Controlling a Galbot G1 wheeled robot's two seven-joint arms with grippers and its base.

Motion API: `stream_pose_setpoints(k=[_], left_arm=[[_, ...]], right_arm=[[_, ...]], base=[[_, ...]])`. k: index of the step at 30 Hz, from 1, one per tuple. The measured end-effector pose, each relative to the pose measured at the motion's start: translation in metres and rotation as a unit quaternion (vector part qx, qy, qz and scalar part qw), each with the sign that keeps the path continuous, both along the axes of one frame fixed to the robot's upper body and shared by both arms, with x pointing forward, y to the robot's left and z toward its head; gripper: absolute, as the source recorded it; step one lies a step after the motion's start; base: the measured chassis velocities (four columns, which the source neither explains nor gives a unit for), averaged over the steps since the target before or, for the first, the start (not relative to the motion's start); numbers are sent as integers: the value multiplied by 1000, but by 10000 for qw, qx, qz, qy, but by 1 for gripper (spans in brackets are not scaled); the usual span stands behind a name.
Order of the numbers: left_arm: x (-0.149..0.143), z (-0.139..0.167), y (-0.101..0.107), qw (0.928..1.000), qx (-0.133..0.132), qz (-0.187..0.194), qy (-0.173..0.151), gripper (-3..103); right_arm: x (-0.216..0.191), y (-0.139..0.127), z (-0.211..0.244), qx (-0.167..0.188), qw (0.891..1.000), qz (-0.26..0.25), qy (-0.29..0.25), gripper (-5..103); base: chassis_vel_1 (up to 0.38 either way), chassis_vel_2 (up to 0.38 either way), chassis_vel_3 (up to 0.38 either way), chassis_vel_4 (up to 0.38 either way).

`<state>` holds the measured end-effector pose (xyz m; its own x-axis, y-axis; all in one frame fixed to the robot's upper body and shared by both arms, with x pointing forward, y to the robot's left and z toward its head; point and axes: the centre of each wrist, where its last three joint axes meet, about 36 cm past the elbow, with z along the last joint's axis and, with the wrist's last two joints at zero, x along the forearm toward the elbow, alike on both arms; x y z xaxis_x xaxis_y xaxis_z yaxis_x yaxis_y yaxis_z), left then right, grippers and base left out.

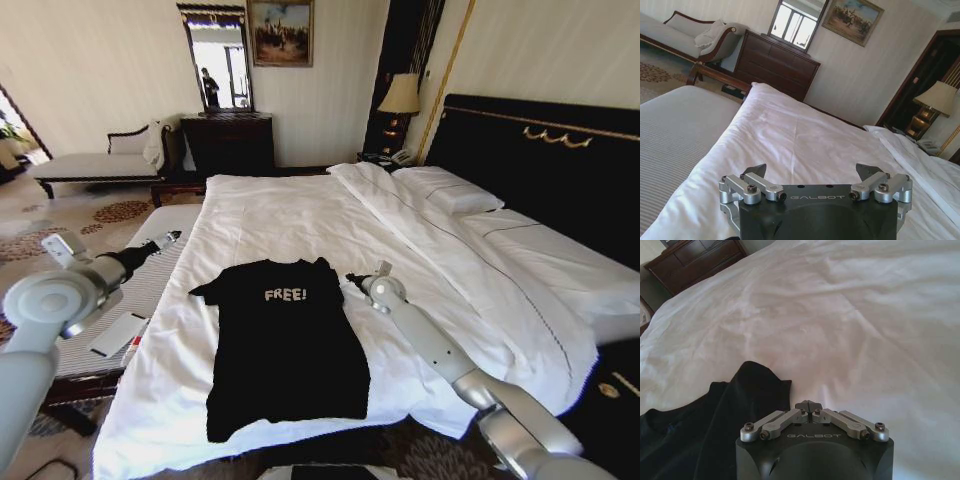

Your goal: Fold the clothes on the bed.

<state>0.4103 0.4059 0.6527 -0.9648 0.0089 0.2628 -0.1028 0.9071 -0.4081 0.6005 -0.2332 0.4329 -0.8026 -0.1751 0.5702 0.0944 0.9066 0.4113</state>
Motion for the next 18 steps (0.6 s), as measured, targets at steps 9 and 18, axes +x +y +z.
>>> stream_pose_setpoints(k=[9, 18], left_arm=[[-2, 1, 1, 10000, 35, 17, -17, 100], [-3, -4, -2, 10000, 45, 20, 4, 100]], right_arm=[[-10, -8, -5, 312, 9976, -251, 562, 20], [-19, -4, -8, 879, 9935, -274, 667, 53]], base=[[0, 0, 0, 0], [0, 0, 0, 0]])
